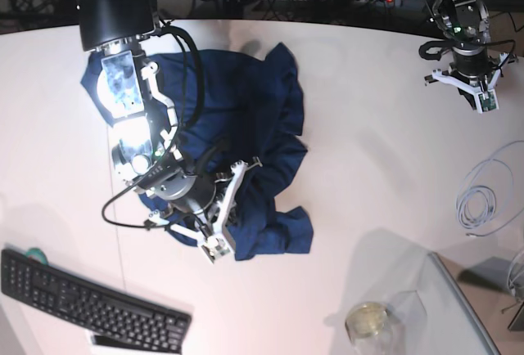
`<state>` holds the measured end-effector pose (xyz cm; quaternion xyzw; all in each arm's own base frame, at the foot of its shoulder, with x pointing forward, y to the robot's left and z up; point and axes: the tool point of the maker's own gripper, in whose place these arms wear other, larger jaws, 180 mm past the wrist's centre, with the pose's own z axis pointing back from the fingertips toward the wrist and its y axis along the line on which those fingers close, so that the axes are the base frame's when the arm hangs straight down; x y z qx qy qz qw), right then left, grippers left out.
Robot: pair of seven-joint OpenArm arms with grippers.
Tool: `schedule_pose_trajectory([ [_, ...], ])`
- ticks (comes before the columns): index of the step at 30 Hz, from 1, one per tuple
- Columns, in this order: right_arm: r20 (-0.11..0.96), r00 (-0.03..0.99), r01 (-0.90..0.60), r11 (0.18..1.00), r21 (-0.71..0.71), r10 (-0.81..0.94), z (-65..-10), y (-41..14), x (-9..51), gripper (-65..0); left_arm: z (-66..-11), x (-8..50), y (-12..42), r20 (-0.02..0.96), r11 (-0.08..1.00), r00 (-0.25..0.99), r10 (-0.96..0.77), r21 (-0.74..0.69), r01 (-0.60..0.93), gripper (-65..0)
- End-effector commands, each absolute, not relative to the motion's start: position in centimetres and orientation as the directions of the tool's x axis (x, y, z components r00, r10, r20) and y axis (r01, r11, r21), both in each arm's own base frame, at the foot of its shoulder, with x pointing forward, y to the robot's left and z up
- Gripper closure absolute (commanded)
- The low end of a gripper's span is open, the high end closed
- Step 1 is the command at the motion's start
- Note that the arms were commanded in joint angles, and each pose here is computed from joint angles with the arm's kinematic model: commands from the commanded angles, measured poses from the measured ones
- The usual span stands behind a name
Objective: Layout the t-shirt on the table in an organized manner, then fold the t-shirt properly
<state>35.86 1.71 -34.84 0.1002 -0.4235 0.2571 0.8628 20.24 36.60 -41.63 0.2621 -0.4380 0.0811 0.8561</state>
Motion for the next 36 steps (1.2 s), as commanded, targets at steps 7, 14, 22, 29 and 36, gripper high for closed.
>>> schedule_pose_trajectory([
  [7, 0.942, 0.115, -0.681, 0.715, -0.156, 0.315, -21.5, 8.4, 31.7, 0.0, -39.9, 21.1, 37.4, 0.812, 0.834, 0.568, -0.136, 0.403, -0.378, 0.0],
  [14, 0.895, 0.025, -0.915, 0.37, -0.159, 0.445, -26.2, 17.8, 23.0, 0.0, -38.8, 20.7, 39.3, 0.81, 0.813, 0.565, -0.156, 0.431, -0.393, 0.0],
  [22, 0.793, 0.108, -0.983, 0.183, -0.004, 0.599, -37.0, 21.7, 17.2, -7.1, -38.4, 20.1, 40.2, 0.817, 0.795, 0.56, -0.134, 0.426, -0.432, 0.0],
  [29, 0.81, 0.188, -0.93, 0.367, -0.036, 0.555, -35.7, 17.6, 23.7, -40.8, -41.1, 23.0, 33.3, 0.814, 0.887, 0.559, -0.158, 0.365, -0.282, 0.0],
  [36, 0.781, 0.385, -0.724, 0.686, -0.074, 0.491, -36.9, 4.1, 32.5, -40.8, -42.8, 26.2, 20.2, 0.827, 0.964, 0.507, -0.244, 0.265, 0.033, 0.0],
])
